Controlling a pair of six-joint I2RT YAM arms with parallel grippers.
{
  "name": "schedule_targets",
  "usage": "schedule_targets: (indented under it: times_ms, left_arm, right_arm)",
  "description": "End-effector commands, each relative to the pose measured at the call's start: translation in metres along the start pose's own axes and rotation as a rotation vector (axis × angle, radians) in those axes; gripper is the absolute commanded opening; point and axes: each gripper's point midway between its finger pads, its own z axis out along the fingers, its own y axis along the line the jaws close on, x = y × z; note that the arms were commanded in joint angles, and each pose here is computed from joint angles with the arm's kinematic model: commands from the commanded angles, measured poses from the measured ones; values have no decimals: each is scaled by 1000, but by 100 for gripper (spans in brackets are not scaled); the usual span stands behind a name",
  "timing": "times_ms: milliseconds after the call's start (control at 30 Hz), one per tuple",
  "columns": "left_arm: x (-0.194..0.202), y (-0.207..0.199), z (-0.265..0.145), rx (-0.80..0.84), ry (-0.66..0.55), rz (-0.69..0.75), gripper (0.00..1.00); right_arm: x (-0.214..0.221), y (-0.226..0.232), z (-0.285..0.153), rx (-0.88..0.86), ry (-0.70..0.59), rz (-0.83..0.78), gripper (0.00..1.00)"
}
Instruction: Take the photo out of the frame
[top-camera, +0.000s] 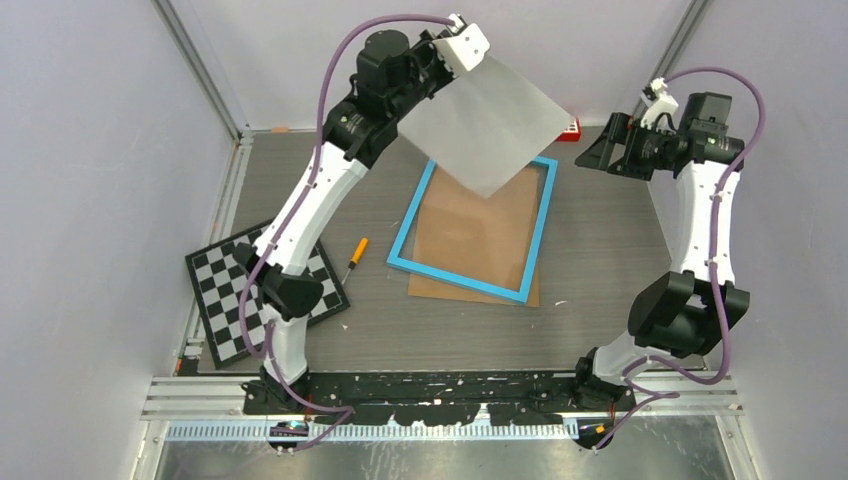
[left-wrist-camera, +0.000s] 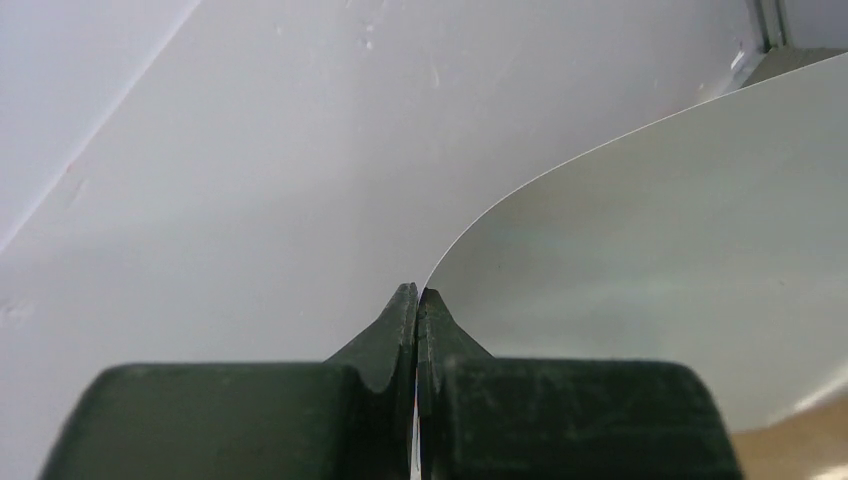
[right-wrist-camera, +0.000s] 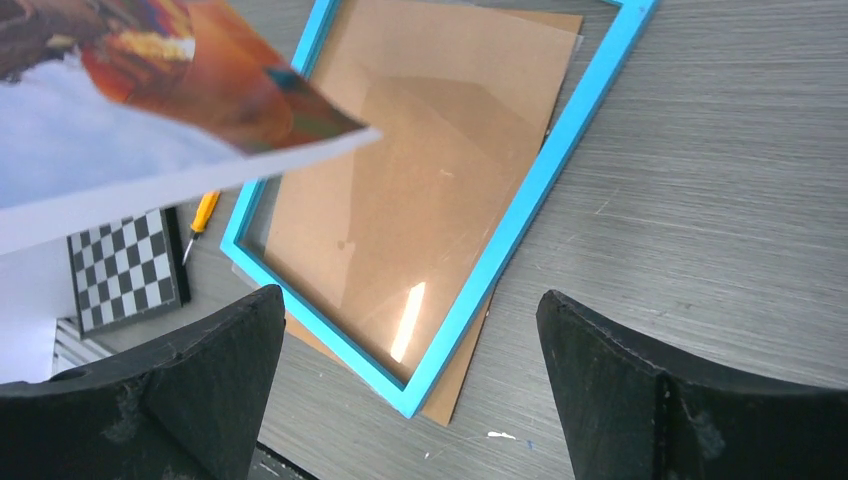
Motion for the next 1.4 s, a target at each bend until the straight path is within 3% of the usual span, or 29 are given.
schedule_targets:
  times_ms: [0,267,333,600,1100,1133,1200,1233,1367]
  left_arm:
    - [-67,24,-11,-41,-248,21,0]
    - [-2,-77,-33,317,-263,1,0]
    - [35,-115,-40,426,-207,38,0]
    - [127,-197,-78,655,-128,192,0]
    - [206,-263,-141,892,-53,306,0]
    - [207,-262,-143,892,-31,286,10]
    - [206,-259,-148,888,27,211,44]
    - [206,-258,-153,898,51,183,55]
    - [200,-260,-187,982,114,113,77]
  right_arm:
    - [-15,-15,-7,36,-73,50,100]
    - [0,-39,-4,-20,-29,231,100]
    - [5,-39,-2,-28,-14,229,100]
    - [32,-47,11,-55,96,301,100]
    - [85,-48,32,-32,232,397,96]
    - [91,-47,35,-20,250,406,96]
    - [104,-48,44,12,285,406,96]
    - [109,-49,49,30,297,404,95]
    - [124,-52,72,83,339,385,95]
